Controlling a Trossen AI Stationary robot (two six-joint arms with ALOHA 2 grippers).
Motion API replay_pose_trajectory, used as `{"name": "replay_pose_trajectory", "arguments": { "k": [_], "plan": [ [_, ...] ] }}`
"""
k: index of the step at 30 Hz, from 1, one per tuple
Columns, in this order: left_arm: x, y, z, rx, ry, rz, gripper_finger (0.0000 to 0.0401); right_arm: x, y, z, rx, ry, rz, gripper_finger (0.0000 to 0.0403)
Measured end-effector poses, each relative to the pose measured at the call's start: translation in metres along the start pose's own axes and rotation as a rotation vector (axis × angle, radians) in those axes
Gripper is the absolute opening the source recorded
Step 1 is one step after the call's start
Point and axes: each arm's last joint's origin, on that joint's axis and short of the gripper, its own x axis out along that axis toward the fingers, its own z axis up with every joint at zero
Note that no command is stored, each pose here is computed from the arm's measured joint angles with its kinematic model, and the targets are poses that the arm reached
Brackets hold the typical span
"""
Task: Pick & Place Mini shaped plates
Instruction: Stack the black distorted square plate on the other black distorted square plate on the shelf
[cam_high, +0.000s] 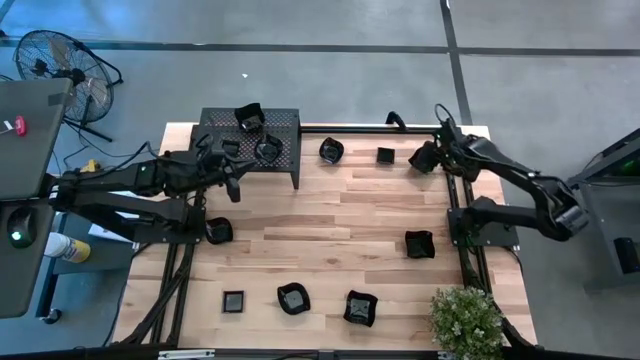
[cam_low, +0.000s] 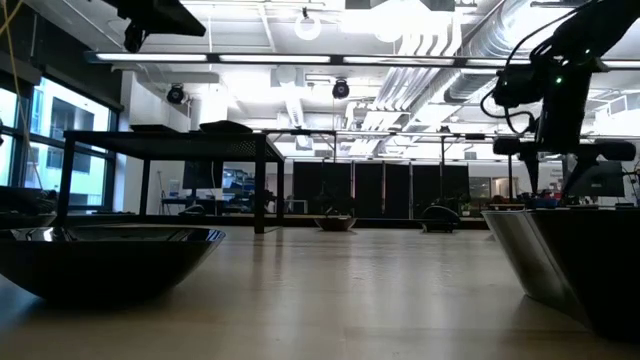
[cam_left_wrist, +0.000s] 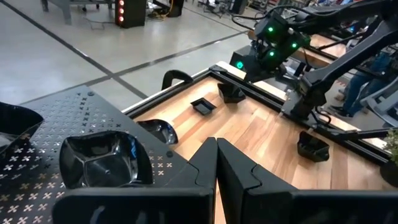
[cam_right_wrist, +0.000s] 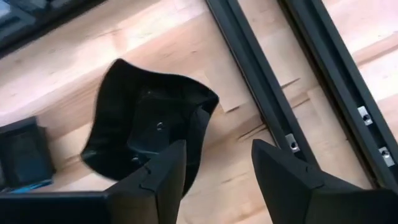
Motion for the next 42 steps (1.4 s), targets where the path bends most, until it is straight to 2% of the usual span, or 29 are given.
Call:
{"name": "replay_pose_trajectory", "arguments": {
  "k": [9, 14, 20, 26, 30, 35, 42],
  "plan": [
    [0.000, 0.000, -0.001, 0.006, 0.011, 0.004, 0.0000, 0.029, 0.018, 0.004, 0.003, 0.033, 0.009, 0.0152],
    [0.000, 0.000, -0.001, 0.003, 0.011, 0.005, 0.0000, 0.043, 0.020, 0.002, 0.010, 0.066, -0.044, 0.0131],
    [0.000, 0.000, -0.001, 0.002, 0.010, 0.005, 0.0000, 0.053, 0.021, -0.001, -0.002, 0.097, -0.086, 0.0098],
    [0.000, 0.000, -0.001, -0.009, 0.010, 0.006, 0.0000, 0.054, 0.023, 0.000, -0.016, 0.101, -0.066, 0.0048],
    [0.000, 0.001, -0.001, -0.009, 0.009, 0.005, 0.0000, 0.047, 0.023, 0.001, -0.043, 0.090, -0.028, 0.0007],
    [0.000, 0.001, -0.001, -0.009, 0.007, 0.005, 0.0000, 0.027, 0.021, 0.003, -0.075, 0.066, 0.070, 0.0009],
    [0.000, 0.001, -0.001, -0.006, 0.009, 0.003, 0.0000, -0.028, 0.029, -0.009, -0.257, 0.026, 0.295, 0.0006]
  ]
}}
